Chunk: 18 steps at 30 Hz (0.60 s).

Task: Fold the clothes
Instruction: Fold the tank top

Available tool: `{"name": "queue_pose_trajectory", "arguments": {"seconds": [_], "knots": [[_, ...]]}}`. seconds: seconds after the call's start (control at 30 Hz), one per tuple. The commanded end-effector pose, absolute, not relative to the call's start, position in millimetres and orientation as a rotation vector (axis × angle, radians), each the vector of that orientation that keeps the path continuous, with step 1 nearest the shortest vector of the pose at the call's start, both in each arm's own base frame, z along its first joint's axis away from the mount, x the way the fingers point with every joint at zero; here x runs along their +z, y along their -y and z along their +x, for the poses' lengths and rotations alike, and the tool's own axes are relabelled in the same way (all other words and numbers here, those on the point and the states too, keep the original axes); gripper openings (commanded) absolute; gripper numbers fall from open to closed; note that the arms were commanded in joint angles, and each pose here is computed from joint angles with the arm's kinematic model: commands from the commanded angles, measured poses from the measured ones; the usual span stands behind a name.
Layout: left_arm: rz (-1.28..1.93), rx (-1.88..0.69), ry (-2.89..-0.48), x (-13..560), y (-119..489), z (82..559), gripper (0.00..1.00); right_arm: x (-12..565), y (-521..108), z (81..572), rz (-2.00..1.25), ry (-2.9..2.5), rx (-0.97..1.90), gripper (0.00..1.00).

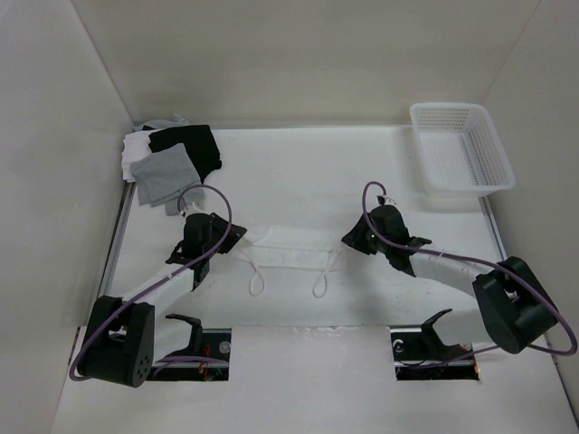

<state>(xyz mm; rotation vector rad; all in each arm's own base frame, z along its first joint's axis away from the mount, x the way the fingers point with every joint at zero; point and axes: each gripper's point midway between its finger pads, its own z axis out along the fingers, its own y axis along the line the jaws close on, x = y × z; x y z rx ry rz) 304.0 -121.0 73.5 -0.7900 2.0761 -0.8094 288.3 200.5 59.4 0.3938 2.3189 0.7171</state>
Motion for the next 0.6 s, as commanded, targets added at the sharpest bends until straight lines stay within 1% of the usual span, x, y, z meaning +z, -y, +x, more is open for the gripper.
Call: {"name": "queue_pose_trajectory", "arguments": {"seconds": [0.0,0.07,0.1,0.17,0.2,0.27,0.47,0.57], "knots": [[-0.750,-0.828,-2.045,85,125,309,0.13,83,-213,306,0.361,-2.241,0.777,0.27],[-0.745,-0.832,-2.051,85,127,309,0.11,82,-213,305,0.360,-2.251,0.775,0.29],[-0.744,-0.833,-2.049,86,127,310,0.10,81,-213,304,0.357,-2.259,0.770,0.32],[-0.743,-0.835,-2.046,86,127,308,0.09,82,-210,302,0.363,-2.259,0.756,0.41],[-0.745,-0.834,-2.046,86,126,308,0.09,82,-208,300,0.368,-2.255,0.753,0.42],[-0.748,-0.832,-2.047,84,125,307,0.08,83,-205,297,0.375,-2.246,0.750,0.42],[-0.747,-0.835,-2.043,86,125,308,0.06,82,-202,294,0.372,-2.261,0.733,0.36],[-0.745,-0.836,-2.037,88,124,308,0.06,77,-203,294,0.370,-2.285,0.718,0.38]]}}
